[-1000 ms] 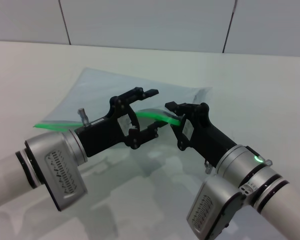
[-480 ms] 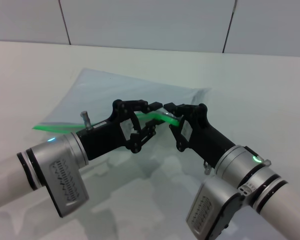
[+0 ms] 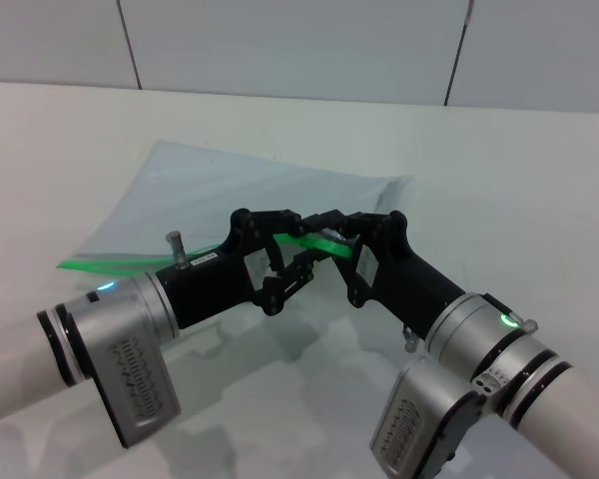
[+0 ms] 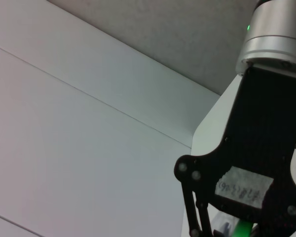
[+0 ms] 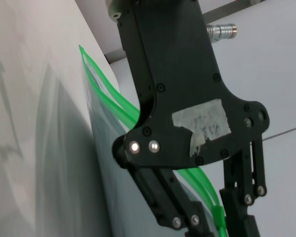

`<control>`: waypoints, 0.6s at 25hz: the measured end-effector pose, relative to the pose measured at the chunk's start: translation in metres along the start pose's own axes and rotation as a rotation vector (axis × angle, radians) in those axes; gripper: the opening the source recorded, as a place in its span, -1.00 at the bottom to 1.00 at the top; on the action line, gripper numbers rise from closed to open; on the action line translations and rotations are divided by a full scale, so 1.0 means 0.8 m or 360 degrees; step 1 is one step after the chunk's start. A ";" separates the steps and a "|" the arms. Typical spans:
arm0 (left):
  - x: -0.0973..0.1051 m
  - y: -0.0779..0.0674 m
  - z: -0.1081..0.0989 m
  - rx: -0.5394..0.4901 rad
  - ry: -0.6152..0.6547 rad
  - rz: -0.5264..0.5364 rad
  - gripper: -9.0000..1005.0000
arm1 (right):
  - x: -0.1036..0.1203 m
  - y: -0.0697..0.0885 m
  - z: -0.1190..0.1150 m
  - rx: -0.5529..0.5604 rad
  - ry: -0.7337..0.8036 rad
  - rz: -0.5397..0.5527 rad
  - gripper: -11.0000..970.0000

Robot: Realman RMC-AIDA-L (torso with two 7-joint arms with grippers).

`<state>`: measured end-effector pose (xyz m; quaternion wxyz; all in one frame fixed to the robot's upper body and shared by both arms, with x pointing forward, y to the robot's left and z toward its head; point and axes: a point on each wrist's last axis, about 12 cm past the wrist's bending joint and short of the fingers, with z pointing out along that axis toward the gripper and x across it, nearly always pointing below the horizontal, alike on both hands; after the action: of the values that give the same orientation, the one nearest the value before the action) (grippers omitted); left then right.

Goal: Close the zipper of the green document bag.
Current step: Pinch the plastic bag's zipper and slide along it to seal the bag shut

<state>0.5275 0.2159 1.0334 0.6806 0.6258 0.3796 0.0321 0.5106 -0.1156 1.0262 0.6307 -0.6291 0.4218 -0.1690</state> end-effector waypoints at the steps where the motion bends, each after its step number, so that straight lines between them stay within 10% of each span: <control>1: 0.000 0.000 0.000 0.0000 0.0000 0.0003 -0.46 | 0.000 0.000 0.000 0.0000 0.0000 0.0002 -0.88; 15: -0.001 -0.002 -0.002 -0.0007 0.0002 0.0038 -0.68 | 0.000 0.000 -0.001 0.0000 0.0004 0.0004 -0.88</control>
<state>0.5253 0.2167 1.0324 0.6814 0.6287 0.3725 0.0416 0.5102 -0.1162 1.0258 0.6304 -0.6283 0.4235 -0.1689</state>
